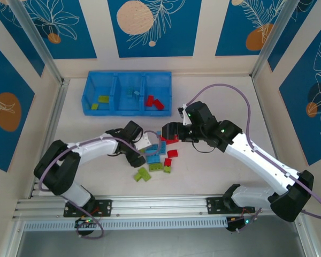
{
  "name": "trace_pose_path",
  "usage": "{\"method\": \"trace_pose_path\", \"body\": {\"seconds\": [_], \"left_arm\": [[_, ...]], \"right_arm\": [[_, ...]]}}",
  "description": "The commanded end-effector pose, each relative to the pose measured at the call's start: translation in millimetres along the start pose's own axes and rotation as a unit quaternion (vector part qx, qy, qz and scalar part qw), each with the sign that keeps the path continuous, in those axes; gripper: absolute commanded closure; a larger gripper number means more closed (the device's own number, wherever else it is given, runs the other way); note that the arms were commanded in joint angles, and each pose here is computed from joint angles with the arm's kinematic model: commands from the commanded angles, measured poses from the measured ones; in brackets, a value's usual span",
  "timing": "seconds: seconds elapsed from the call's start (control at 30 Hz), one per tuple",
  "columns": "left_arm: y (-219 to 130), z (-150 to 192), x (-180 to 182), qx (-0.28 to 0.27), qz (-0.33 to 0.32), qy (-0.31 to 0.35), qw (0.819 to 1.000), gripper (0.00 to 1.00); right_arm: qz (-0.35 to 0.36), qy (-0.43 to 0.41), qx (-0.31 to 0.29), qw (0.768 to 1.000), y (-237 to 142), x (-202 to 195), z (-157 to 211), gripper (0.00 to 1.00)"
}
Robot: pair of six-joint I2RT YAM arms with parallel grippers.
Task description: Sort the legos into containers by color
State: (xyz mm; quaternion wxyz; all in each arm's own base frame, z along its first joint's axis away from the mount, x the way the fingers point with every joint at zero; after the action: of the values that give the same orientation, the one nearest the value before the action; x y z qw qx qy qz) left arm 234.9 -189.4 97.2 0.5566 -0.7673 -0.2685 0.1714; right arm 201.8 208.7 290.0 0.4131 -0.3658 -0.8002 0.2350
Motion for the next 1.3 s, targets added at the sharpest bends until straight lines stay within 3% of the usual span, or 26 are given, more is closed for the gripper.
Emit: {"method": "trace_pose_path", "body": {"seconds": [0.0,0.07,0.37,0.53,0.7,0.83,1.03,1.13,1.27], "left_arm": [[-0.3,-14.9,0.3,-0.003,0.018,-0.01,1.0,0.13],[4.7,-17.3,3.3,0.017,0.014,-0.019,1.0,0.2],[21.2,-7.5,7.7,0.077,0.008,-0.033,0.996,0.35],[26.0,0.9,8.3,0.122,0.006,-0.03,0.992,0.52],[22.8,1.2,7.6,0.113,0.007,-0.042,0.993,0.62],[10.5,-6.0,15.5,0.067,-0.024,-0.058,0.996,0.71],[-39.1,-24.1,37.6,-0.054,-0.061,-0.122,0.989,0.73],[-76.2,-34.1,61.8,-0.144,-0.091,-0.184,0.968,0.72],[-122.8,-44.3,118.6,-0.255,-0.14,-0.284,0.914,0.73]], "right_arm": [[0.007,-0.001,-0.002,1.0,-6.5,-3.9,3.6,0.21],[0.008,0.001,-0.001,1.0,-7.3,-3.9,4.4,0.21],[0.014,0.004,-0.008,1.0,-12.2,-6.7,7.8,0.21],[0.012,0.006,-0.008,1.0,-12.4,-5.8,7.4,0.21],[0.011,0.009,-0.01,1.0,-11.0,-5.9,6.9,0.21],[0.01,0.011,-0.009,1.0,-10.8,-4.9,5.4,0.21],[0.011,0.01,-0.011,1.0,-11.6,-4.3,4.3,0.21],[0.009,0.009,-0.012,1.0,-11.8,-3.7,3.6,0.21],[0.006,0.008,-0.013,1.0,-12.4,-2.4,2.7,0.21]]}}
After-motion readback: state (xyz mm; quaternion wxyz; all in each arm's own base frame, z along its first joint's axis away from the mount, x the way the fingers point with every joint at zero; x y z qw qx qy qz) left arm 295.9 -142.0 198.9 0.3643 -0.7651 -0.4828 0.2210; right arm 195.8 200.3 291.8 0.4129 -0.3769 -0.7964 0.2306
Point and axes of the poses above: each hand's point on the last joint's axis, 136 mm out from that joint toward the fingers, its own y axis out along the fingers, its own x axis along the line the jaws close on, z = x × y, the point moved 7 cm from there along -y, back along the fingers, and after that the axes turned 9 degrees about -y, right-handed, at the moved point
